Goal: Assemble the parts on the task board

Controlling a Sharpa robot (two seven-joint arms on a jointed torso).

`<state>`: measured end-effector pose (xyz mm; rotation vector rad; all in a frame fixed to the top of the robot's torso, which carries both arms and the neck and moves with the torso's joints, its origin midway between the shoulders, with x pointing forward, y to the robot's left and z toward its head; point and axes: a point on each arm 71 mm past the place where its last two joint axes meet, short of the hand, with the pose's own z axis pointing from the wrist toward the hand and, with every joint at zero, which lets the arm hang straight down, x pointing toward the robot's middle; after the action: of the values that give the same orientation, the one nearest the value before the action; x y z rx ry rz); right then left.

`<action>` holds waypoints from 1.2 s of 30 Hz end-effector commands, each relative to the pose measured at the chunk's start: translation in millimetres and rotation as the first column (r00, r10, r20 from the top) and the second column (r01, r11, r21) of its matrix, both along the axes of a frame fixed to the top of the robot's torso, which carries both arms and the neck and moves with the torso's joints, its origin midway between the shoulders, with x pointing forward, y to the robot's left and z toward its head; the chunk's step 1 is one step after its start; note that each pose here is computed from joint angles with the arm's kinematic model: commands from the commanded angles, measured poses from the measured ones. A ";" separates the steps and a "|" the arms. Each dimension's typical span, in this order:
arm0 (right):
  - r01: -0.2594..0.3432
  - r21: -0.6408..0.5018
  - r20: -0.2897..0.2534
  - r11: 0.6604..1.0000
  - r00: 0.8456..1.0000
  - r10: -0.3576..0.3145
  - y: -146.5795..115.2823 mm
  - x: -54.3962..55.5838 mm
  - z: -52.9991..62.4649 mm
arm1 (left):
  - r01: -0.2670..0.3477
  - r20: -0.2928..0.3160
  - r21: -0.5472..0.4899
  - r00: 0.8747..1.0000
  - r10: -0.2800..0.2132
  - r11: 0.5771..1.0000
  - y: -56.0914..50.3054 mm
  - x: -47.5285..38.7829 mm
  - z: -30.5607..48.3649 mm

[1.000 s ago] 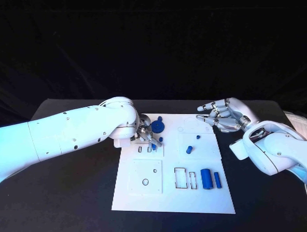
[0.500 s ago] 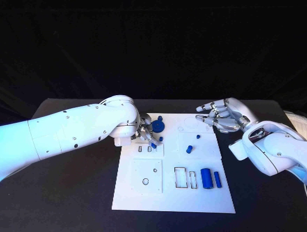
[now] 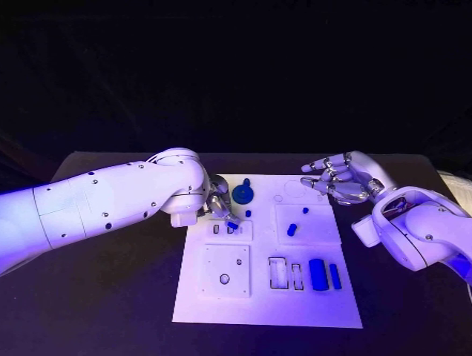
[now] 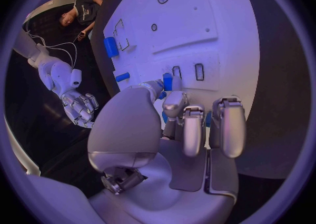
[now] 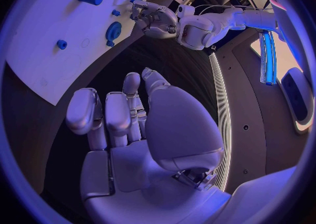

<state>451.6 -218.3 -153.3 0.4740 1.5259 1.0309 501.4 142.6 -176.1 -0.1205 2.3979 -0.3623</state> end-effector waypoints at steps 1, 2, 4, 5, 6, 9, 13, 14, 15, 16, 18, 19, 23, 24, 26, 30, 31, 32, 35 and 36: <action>-0.007 0.006 0.007 1.000 1.000 0.007 0.9 0.2 -0.4 | -0.057 0.009 -0.040 0.998 0.058 0.998 2.7 -2.0 2.4; -0.004 0.009 0.013 1.000 1.000 0.003 0.8 0.5 -0.2 | -0.065 0.015 -0.050 0.998 0.066 0.997 3.8 -2.7 3.1; 0.005 0.013 0.024 1.000 1.000 -0.005 0.0 1.2 0.1 | -0.080 0.028 -0.070 0.996 0.082 0.994 5.8 -4.2 4.6; 0.009 0.014 0.028 1.000 1.000 -0.009 -0.4 1.5 0.2 | -0.087 0.035 -0.080 0.995 0.090 0.993 6.6 -5.2 5.2; 0.012 0.015 0.032 1.000 0.999 -0.013 -0.9 1.9 0.3 | -0.093 0.040 -0.089 0.994 0.097 0.992 7.4 -6.4 5.4; 0.020 0.019 0.039 1.000 0.999 -0.021 -2.0 2.6 0.5 | -0.110 0.053 -0.113 0.992 0.116 0.987 9.6 -10.7 4.7; 0.030 0.026 0.049 0.999 0.998 -0.031 -2.9 2.9 1.1 | -0.124 0.061 -0.132 0.989 0.133 0.983 11.7 -15.8 2.1; 0.034 0.030 0.055 0.999 0.998 -0.036 -3.0 2.9 1.4 | -0.123 0.065 -0.131 0.989 0.132 0.984 12.0 -18.4 0.1; 0.036 0.032 0.057 0.999 0.998 -0.038 -3.0 2.8 1.4 | -0.120 0.070 -0.128 0.989 0.129 0.985 12.0 -19.8 -1.2; 0.037 0.033 0.058 0.999 0.998 -0.039 -2.9 2.7 1.3 | -0.117 0.074 -0.125 0.989 0.127 0.985 12.0 -20.5 -2.0; 0.039 0.037 0.059 0.999 0.997 -0.041 -2.7 2.6 1.1 | -0.110 0.086 -0.117 0.989 0.120 0.987 11.8 -22.5 -4.4; 0.040 0.039 0.060 0.998 0.997 -0.042 -2.5 2.5 0.9 | -0.108 0.091 -0.113 0.989 0.118 0.988 11.7 -23.3 -5.8; 0.042 0.047 0.061 0.998 0.997 -0.045 -1.8 1.7 0.1 | -0.097 0.105 -0.103 0.989 0.108 0.990 10.3 -26.4 -10.7; 0.043 0.047 0.061 0.998 0.997 -0.046 -1.8 1.6 -0.1 | -0.094 0.106 -0.101 0.989 0.105 0.990 9.9 -27.1 -11.2; 0.044 0.049 0.060 0.998 0.997 -0.047 -1.7 1.4 -0.6 | -0.088 0.111 -0.095 0.989 0.098 0.992 9.2 -28.5 -12.2; 0.042 0.050 0.053 0.998 0.998 -0.044 -1.3 1.2 -1.6 | -0.079 0.113 -0.082 0.990 0.088 0.994 8.9 -30.5 -13.4; 0.041 0.051 0.051 0.998 0.998 -0.044 -1.2 1.2 -1.8 | -0.077 0.111 -0.077 0.990 0.085 0.994 9.0 -31.0 -13.6; 0.041 0.051 0.050 0.998 0.998 -0.044 -1.1 1.2 -2.0 | -0.075 0.110 -0.073 0.990 0.083 0.995 9.2 -31.4 -13.8; 0.041 0.051 0.047 0.998 0.998 -0.043 -0.9 1.3 -2.5 | -0.069 0.108 -0.059 0.991 0.075 0.996 10.1 -32.4 -14.3; 0.041 0.051 0.046 0.998 0.998 -0.043 -1.0 1.3 -2.5 | -0.069 0.108 -0.056 0.991 0.074 0.996 10.4 -32.6 -14.3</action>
<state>453.4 -220.3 -156.1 0.5157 1.4520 1.0327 469.3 153.1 -190.8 -0.2328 2.2737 -0.4158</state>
